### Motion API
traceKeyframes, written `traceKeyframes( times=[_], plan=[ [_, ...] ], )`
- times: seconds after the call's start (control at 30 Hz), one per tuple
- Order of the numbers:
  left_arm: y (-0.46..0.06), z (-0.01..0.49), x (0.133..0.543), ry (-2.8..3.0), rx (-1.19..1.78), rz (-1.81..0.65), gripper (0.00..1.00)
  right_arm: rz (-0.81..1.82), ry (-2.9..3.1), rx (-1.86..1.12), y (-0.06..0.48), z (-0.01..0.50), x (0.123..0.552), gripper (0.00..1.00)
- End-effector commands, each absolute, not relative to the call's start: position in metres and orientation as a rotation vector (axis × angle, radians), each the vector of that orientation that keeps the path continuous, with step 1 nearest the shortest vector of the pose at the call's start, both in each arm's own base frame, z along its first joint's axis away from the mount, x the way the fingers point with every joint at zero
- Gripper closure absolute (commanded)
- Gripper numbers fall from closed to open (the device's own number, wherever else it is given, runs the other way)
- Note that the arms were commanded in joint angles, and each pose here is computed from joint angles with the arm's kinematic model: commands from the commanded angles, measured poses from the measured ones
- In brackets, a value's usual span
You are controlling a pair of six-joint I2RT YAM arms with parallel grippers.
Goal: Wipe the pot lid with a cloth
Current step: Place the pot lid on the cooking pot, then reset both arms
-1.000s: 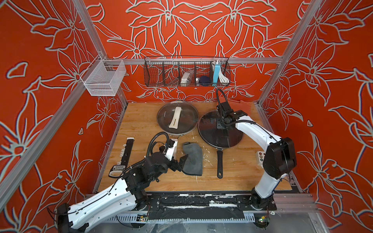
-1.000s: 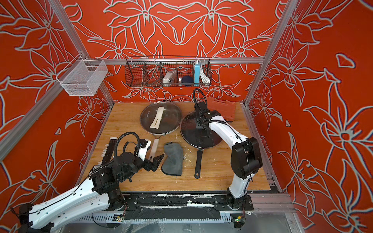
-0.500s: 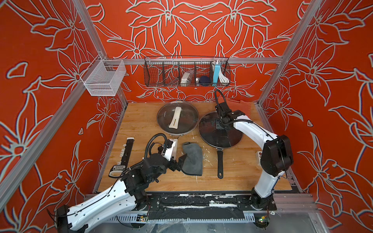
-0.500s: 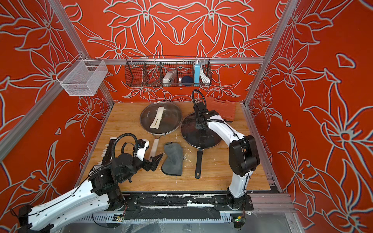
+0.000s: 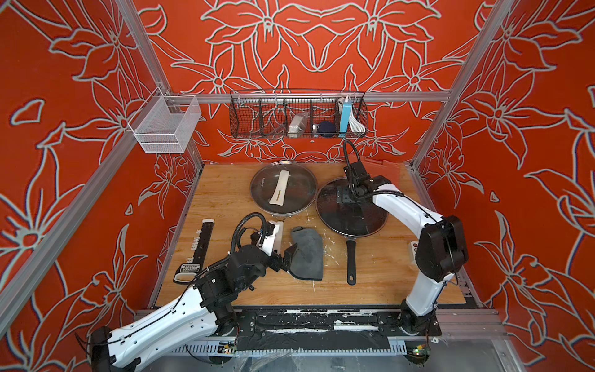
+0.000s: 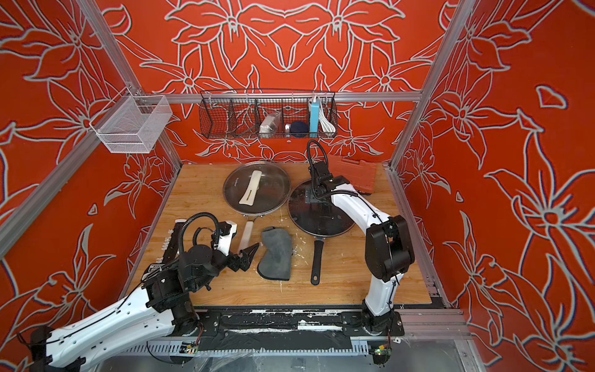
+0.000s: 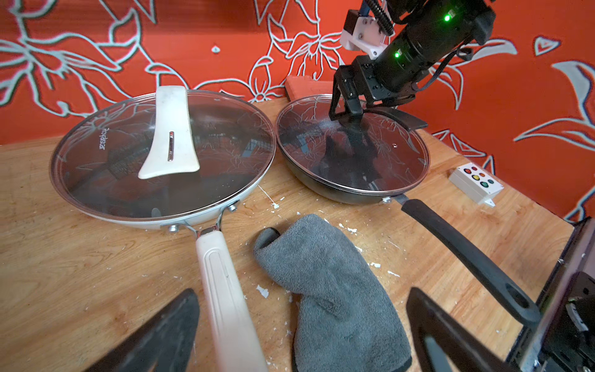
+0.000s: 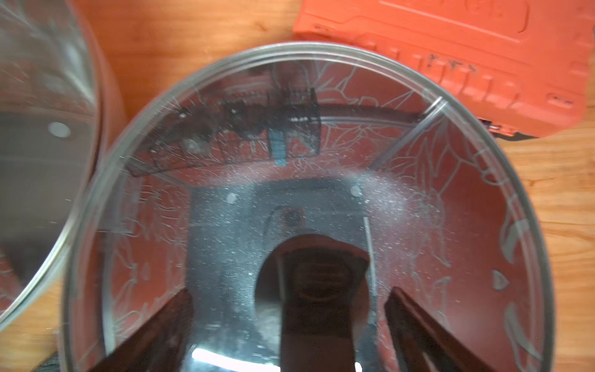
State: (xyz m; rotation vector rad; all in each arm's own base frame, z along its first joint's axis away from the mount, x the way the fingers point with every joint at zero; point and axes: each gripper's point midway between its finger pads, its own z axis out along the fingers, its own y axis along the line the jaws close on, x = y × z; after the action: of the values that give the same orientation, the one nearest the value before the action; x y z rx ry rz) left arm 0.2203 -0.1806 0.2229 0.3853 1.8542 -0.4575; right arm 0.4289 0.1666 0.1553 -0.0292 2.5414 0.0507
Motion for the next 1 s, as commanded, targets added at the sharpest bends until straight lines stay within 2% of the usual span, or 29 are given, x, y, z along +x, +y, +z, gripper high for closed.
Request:
traceKeyframes(
  times=[0.0, 0.23, 0.4, 0.73, 0.83, 0.97],
  plan=[
    [-0.177, 0.226, 0.228, 1.817, 0.366, -0.417, 0.01, 0.130, 2.461, -0.054, 0.171, 0.184, 0.426, 0.03],
    [-0.146, 0.215, 0.258, 1.784, 0.200, -0.412, 0.01, 0.249, 2.232, -0.149, 0.164, 0.229, 0.392, 0.03],
    [-0.104, 0.209, 0.283, 1.729, 0.030, -0.369, 0.01, 0.102, 2.031, -0.212, 0.125, 0.242, 0.356, 0.03],
    [-0.019, 0.182, 0.309, 1.734, -0.191, -0.130, 0.01, -0.164, 1.892, -0.223, 0.068, 0.170, 0.314, 0.02],
    [0.014, 0.167, 0.317, 1.768, -0.276, -0.070, 0.01, -0.189, 1.833, -0.233, 0.063, 0.174, 0.310, 0.03],
    [0.029, 0.140, 0.324, 1.849, -0.296, -0.047, 0.01, -0.273, 1.820, -0.224, 0.049, 0.163, 0.311, 0.03]
  ],
)
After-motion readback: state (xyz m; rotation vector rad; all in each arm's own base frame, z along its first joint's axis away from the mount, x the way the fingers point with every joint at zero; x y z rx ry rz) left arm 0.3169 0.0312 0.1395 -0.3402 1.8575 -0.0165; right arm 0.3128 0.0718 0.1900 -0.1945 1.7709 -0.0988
